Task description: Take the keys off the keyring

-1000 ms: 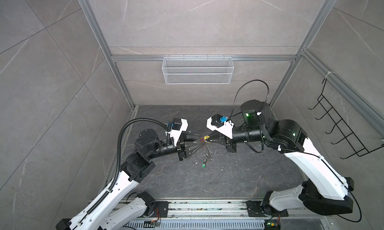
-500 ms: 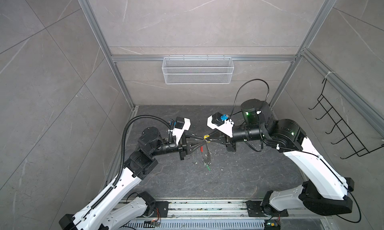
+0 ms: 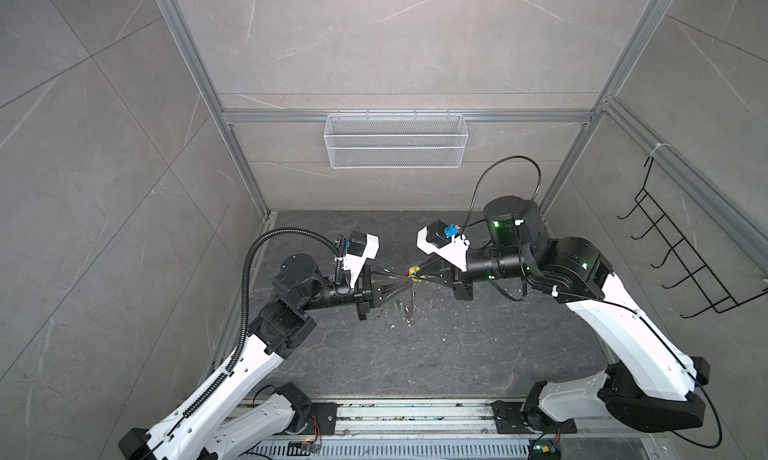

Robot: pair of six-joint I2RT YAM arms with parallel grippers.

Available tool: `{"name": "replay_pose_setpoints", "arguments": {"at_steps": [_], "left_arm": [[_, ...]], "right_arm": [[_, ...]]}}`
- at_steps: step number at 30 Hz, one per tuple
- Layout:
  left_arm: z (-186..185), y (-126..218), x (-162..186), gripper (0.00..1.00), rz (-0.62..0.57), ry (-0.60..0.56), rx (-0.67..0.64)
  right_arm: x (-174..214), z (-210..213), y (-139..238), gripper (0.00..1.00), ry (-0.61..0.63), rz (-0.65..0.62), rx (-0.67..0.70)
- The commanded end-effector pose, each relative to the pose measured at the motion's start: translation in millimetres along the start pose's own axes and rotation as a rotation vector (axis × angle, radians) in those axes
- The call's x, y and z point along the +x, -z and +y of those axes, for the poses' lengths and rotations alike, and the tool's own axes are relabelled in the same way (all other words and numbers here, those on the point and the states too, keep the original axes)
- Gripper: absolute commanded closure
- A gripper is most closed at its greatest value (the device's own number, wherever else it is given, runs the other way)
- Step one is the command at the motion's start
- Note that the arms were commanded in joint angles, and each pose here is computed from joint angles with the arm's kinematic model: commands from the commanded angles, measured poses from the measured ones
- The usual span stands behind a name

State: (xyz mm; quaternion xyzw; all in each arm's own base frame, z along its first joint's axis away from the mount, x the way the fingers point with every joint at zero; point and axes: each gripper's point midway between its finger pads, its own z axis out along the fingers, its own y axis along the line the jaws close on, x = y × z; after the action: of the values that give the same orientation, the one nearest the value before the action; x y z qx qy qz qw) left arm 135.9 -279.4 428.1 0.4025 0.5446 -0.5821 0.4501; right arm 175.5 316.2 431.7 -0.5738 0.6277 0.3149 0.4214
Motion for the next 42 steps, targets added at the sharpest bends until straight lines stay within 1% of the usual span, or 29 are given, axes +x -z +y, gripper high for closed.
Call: {"name": "replay_pose_setpoints", "arguments": {"at_steps": [1,4,7,9,10,11,12,18,22,25,28,30,35,37,41,42], "left_arm": [[-16,-1,-10,0.84,-0.011,-0.019,0.081],[-11,-2,-8,0.82,-0.007,-0.013,0.057],[-9,-2,-8,0.82,-0.005,-0.01,0.048],[-7,-2,-8,0.87,-0.005,-0.011,0.038],[-6,-2,-8,0.92,-0.007,-0.01,0.029],[-5,-2,-9,0.98,-0.009,-0.009,0.021],[-2,-2,-8,1.0,-0.009,-0.005,0.009],[0,2,-5,1.0,0.0,-0.01,-0.028],[-7,2,1,1.0,0.018,0.005,0.013],[-10,0,2,1.0,0.018,0.03,0.054],[-8,-2,2,1.0,0.005,0.039,0.065],[-6,-2,2,1.0,-0.005,0.038,0.058],[-2,-2,-2,1.0,-0.063,0.03,0.047],[1,-2,-5,1.0,-0.101,0.023,0.038],[3,2,-10,1.0,-0.162,0.002,0.016],[4,3,-12,1.0,-0.177,-0.002,0.012]], "right_arm": [[-4,-4,-2,1.0,-0.008,-0.022,0.002],[-4,-4,-2,1.0,-0.01,-0.024,-0.002],[-4,-3,-3,1.0,-0.012,-0.023,-0.007],[-3,-3,-2,1.0,-0.014,-0.024,-0.006],[-3,-3,-3,1.0,-0.016,-0.024,-0.007],[-3,-2,-3,1.0,-0.016,-0.025,-0.01],[-3,-2,-3,1.0,-0.018,-0.023,-0.012],[-2,-3,-1,1.0,-0.02,-0.012,0.001],[-6,-6,0,1.0,-0.006,-0.007,0.007],[-12,-7,-4,1.0,-0.003,-0.004,-0.012],[-20,-5,-5,1.0,0.003,-0.007,-0.044],[-24,-2,-6,0.96,0.009,-0.007,-0.062],[-29,0,-13,0.74,0.006,-0.014,-0.084],[-31,1,-16,0.66,-0.004,-0.023,-0.091],[-33,-1,-22,0.55,-0.019,-0.03,-0.087],[-33,-1,-24,0.54,-0.023,-0.029,-0.085]]}}
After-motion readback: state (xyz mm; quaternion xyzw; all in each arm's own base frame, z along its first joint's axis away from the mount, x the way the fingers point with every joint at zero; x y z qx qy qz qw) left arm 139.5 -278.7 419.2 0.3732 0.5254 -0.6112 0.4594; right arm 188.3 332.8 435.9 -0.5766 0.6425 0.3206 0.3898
